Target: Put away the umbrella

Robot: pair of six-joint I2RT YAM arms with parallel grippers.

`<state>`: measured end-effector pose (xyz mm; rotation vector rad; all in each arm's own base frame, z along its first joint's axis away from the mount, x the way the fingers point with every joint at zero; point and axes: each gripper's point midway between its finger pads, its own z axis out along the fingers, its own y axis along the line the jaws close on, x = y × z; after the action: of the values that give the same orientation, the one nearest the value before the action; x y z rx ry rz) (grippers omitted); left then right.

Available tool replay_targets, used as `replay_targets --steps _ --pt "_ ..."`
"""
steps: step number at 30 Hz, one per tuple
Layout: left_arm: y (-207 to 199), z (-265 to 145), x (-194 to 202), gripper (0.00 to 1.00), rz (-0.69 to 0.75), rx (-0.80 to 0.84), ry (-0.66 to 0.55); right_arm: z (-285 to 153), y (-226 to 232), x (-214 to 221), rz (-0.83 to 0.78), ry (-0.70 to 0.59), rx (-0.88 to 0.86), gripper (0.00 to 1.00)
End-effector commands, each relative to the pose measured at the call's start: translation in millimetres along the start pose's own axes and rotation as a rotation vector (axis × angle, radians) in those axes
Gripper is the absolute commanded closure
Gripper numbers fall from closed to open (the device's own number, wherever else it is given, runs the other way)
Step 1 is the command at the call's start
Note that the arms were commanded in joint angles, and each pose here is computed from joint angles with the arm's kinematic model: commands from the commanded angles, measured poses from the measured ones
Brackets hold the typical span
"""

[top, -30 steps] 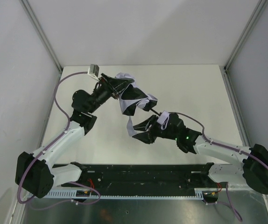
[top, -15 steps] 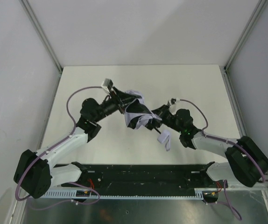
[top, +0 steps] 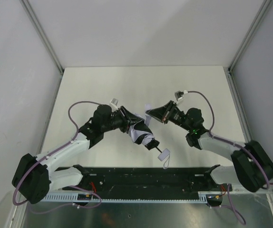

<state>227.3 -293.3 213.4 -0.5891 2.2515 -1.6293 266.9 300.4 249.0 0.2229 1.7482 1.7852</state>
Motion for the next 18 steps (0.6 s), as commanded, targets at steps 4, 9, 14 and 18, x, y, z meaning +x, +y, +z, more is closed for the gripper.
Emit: replay_targets --steps 4,9,14,18 --pt "50 -3 -4 1.00 -0.016 -0.206 -0.064 -8 55 -12 -0.336 -0.057 -0.129 1.00" --pt "95 5 -5 1.00 -0.063 -0.357 -0.065 3 56 21 -0.378 0.042 -0.215 1.00" --pt "135 11 -4 1.00 -0.086 -0.496 -0.048 14 33 42 -0.413 0.111 -0.192 1.00" --pt "182 9 0 1.00 -0.130 -0.660 -0.026 17 25 52 -0.447 0.160 -0.196 1.00"
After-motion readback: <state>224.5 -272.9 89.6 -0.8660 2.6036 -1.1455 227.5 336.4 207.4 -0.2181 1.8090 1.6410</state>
